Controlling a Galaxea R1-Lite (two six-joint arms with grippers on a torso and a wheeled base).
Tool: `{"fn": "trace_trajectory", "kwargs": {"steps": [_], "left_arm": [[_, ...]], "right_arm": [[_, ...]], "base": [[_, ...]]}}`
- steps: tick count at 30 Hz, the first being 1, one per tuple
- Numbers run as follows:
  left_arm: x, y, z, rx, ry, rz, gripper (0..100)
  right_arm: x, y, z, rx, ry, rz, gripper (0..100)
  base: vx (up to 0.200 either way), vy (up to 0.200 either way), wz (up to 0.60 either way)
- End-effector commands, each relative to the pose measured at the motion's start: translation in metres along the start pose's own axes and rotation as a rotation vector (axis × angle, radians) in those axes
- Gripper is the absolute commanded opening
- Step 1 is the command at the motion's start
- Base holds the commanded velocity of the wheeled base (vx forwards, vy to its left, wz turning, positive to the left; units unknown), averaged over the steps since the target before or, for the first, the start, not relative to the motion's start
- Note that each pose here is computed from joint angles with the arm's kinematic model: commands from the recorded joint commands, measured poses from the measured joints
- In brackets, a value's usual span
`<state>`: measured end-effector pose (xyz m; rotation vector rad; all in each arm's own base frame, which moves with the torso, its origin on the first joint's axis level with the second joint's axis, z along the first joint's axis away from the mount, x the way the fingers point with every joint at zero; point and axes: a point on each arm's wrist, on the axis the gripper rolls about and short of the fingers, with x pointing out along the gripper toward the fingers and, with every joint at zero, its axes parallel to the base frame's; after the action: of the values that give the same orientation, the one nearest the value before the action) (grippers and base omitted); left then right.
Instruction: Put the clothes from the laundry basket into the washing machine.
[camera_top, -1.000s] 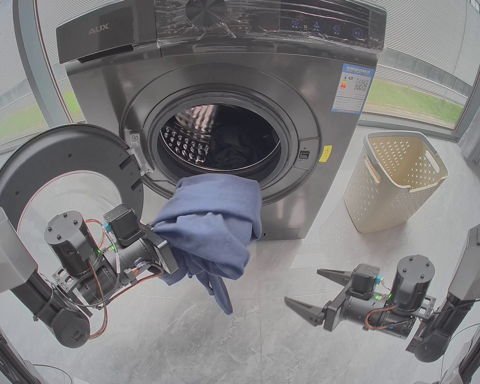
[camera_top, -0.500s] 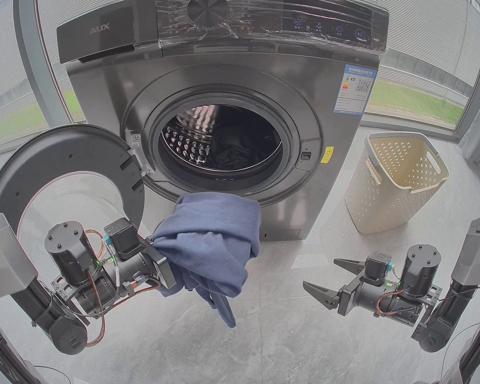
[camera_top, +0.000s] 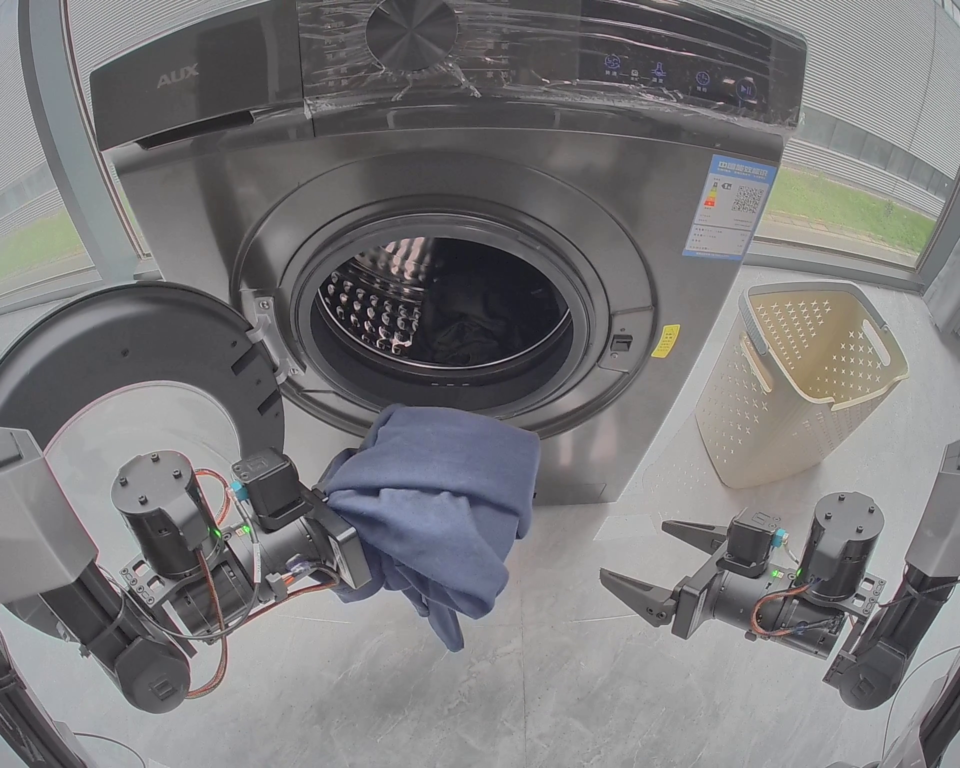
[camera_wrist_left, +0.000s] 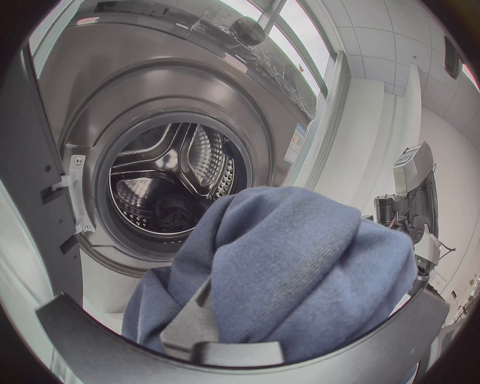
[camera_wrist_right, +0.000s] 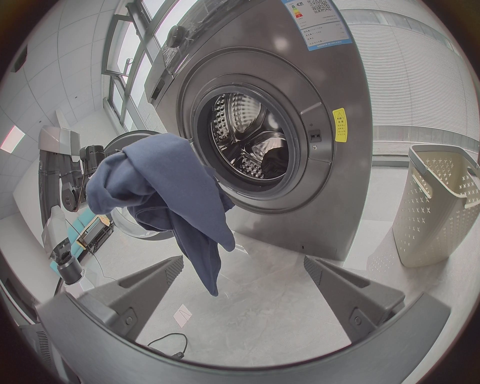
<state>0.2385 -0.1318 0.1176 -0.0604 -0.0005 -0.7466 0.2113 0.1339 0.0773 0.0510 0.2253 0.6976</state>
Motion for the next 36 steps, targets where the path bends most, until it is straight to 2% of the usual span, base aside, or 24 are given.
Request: {"fn": "trace_trajectory", "kwargs": {"steps": [1, 20, 27, 29, 32, 34, 36], "left_arm": [[0.001, -0.001, -0.004, -0.004, 0.013, -0.005, 0], [0.004, -0.01, -0.008, -0.008, 0.029, -0.036, 0], [0.005, -0.018, -0.011, -0.012, 0.04, -0.055, 0], [0.009, -0.022, -0.016, -0.013, 0.05, -0.019, 0], [0.014, -0.032, -0.019, -0.029, 0.054, -0.005, 0], [0.015, -0.044, -0.024, -0.058, 0.081, -0.053, 0], [0.021, -0.048, -0.033, -0.081, 0.108, -0.063, 0]], "right_arm": [[-0.001, 0.002, 0.001, -0.002, -0.002, 0.008, 100], [-0.001, 0.004, 0.0, -0.002, 0.0, 0.017, 100], [-0.002, 0.009, -0.001, -0.004, 0.007, 0.032, 100], [-0.002, 0.012, -0.001, -0.005, 0.008, 0.044, 100], [-0.003, 0.016, 0.002, -0.008, -0.005, 0.059, 100], [-0.004, 0.018, 0.003, -0.01, -0.01, 0.065, 100], [-0.004, 0.018, 0.002, -0.01, -0.007, 0.065, 100]], "base": [[0.2, 0.0, 0.0], [0.2, 0.0, 0.0], [0.0, 0.0, 0.0], [0.0, 0.0, 0.0], [0.0, 0.0, 0.0], [0.0, 0.0, 0.0], [0.0, 0.0, 0.0]]}}
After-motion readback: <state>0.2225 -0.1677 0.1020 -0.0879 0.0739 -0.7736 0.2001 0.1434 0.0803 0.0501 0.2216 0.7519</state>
